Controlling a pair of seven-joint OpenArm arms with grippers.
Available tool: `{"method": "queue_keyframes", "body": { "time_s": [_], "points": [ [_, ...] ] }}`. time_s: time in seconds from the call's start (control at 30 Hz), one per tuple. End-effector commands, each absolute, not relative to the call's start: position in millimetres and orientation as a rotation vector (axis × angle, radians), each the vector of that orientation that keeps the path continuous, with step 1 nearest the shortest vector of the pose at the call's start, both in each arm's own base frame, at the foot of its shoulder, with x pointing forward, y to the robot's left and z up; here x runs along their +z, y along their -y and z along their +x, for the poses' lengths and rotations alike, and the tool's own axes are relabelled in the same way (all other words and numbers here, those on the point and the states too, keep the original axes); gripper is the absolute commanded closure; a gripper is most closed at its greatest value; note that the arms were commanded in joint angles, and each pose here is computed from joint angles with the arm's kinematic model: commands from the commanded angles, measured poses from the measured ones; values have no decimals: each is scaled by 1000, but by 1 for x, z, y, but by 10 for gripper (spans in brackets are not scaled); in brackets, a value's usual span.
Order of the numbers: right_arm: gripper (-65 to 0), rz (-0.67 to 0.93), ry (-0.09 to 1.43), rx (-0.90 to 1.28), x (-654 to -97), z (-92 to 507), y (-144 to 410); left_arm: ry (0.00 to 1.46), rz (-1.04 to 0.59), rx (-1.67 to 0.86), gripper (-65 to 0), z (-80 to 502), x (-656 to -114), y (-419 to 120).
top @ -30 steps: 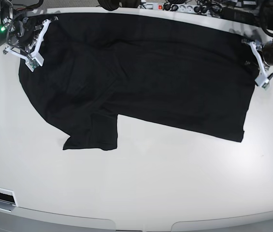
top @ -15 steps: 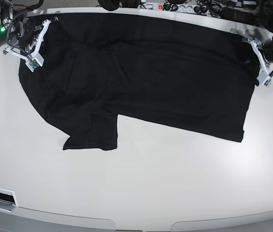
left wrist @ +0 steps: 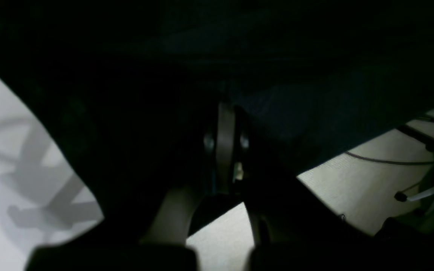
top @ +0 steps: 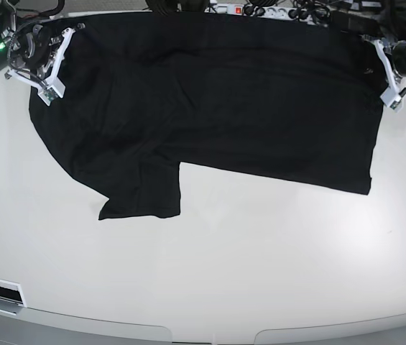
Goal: Layout the t-shirt on the table in an organized manner, then fold the t-shirt properly
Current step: 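Pull the shirt edge with both grippers away from the hem, then release and move the left gripper along the shirt side toward the hem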
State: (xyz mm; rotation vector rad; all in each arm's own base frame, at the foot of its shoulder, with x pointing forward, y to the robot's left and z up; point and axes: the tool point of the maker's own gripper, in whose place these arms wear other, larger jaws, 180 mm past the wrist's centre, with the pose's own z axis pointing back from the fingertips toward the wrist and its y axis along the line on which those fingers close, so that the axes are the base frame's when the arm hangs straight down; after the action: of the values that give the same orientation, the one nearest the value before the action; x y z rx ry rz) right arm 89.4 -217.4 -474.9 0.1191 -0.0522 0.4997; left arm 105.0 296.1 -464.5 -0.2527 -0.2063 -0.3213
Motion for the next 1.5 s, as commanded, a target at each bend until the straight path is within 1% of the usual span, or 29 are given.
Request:
{"method": "queue_keyframes", "body": {
  "time_s": [0.0,0.37,0.43,0.47,0.5,0.53,0.63,0.73,0.87,0.9,1.0,1.03,1.07,1.17,1.3,1.47],
  "points": [
    [0,95,-23,515,-476,74,226,100,-181,-349,0,85,-469,-315],
    [-4,68,-15,508,-473,80,235,132,-186,-347,0,98,-457,-322],
    [-119,36,5,472,-469,87,240,161,-193,-347,0,108,-449,-323],
    [-164,22,26,463,-465,93,242,177,-191,-338,0,113,-445,-324],
    [-183,12,45,468,-461,98,243,187,-177,-323,0,117,-442,-328],
    [-184,4,65,478,-457,103,243,200,-172,-303,0,121,-438,-330],
    [-184,-20,130,497,-441,120,240,275,-213,-231,0,137,-420,-333],
    [-184,-33,214,520,-423,141,231,409,-288,-174,0,164,-390,-336],
    [-184,-34,330,533,-402,161,217,599,-262,-130,0,208,-349,-357],
    [-184,-24,343,532,-400,162,214,635,-243,-131,-60,218,-342,-361],
    [-184,20,364,519,-398,163,205,699,-202,-129,-289,242,-336,-368],
    [-184,43,370,512,-398,163,201,712,-195,-112,-343,249,-338,-371],
    [-184,65,374,506,-398,163,197,715,-186,-90,-369,256,-342,-374],
    [-184,88,376,500,-397,162,193,682,-174,-43,-375,272,-363,-381],
    [-184,88,373,501,-397,162,194,651,-208,32,-375,291,-387,-387],
    [-184,88,373,500,-397,162,193,666,-267,135,-375,309,-397,-400]
  ]
}}
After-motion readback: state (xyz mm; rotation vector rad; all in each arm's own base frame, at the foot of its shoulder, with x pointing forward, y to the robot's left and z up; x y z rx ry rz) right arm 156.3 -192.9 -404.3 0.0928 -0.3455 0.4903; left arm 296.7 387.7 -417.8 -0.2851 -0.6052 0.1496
